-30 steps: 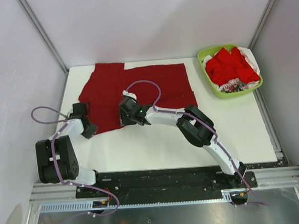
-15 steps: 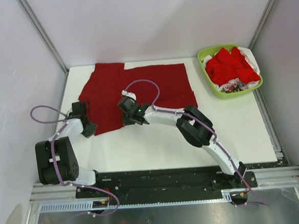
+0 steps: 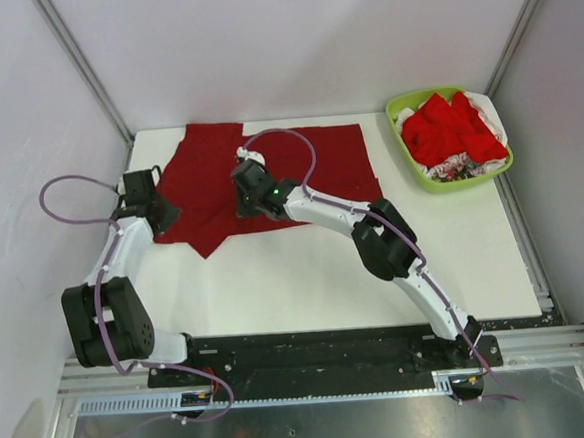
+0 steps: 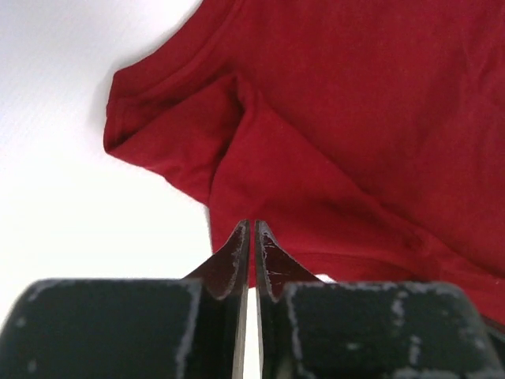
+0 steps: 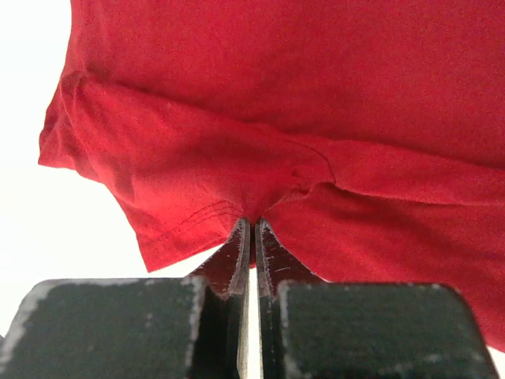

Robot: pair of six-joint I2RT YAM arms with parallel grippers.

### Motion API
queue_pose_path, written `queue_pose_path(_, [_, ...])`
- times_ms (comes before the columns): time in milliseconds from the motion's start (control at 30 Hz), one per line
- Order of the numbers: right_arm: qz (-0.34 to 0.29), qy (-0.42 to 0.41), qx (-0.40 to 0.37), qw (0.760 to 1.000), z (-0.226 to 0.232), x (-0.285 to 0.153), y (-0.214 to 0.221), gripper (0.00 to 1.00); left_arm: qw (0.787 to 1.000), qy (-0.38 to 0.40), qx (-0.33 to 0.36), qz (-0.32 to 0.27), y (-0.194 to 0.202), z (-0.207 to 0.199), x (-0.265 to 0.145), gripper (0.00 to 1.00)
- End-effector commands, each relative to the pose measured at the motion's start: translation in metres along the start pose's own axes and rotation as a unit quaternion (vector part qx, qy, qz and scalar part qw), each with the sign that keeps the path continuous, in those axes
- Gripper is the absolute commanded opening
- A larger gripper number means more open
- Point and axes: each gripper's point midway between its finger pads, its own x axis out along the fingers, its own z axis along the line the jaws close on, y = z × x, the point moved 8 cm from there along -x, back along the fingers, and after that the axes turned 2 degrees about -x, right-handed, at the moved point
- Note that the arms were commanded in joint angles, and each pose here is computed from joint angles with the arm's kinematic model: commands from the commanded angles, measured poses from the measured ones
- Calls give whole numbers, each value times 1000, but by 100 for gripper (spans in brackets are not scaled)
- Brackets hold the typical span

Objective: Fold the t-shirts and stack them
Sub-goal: Fold the flattened tshirt in 1/3 of the way

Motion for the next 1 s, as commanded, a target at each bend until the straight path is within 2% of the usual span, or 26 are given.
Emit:
queue_pose_path(0, [-3, -7, -18, 1000, 1, 5, -9, 0, 1000, 5, 0, 26, 15, 6, 1, 14])
queue_pose_path(100, [7, -7, -21, 1000, 1, 7, 1, 0, 998, 4, -17, 57, 44, 20, 7, 23])
queue_pose_path(267, [23, -3, -18, 1000, -2, 11, 17, 0, 996, 14, -33, 86, 74, 28, 17, 28])
queue_pose_path(833, [22, -6, -8, 1000, -3, 14, 17, 0, 994, 13, -32, 107, 98, 18, 27, 31])
queue_pose_path(967, [22, -6, -8, 1000, -2, 14, 16, 0, 994, 7, -28, 110, 102, 16, 30, 29])
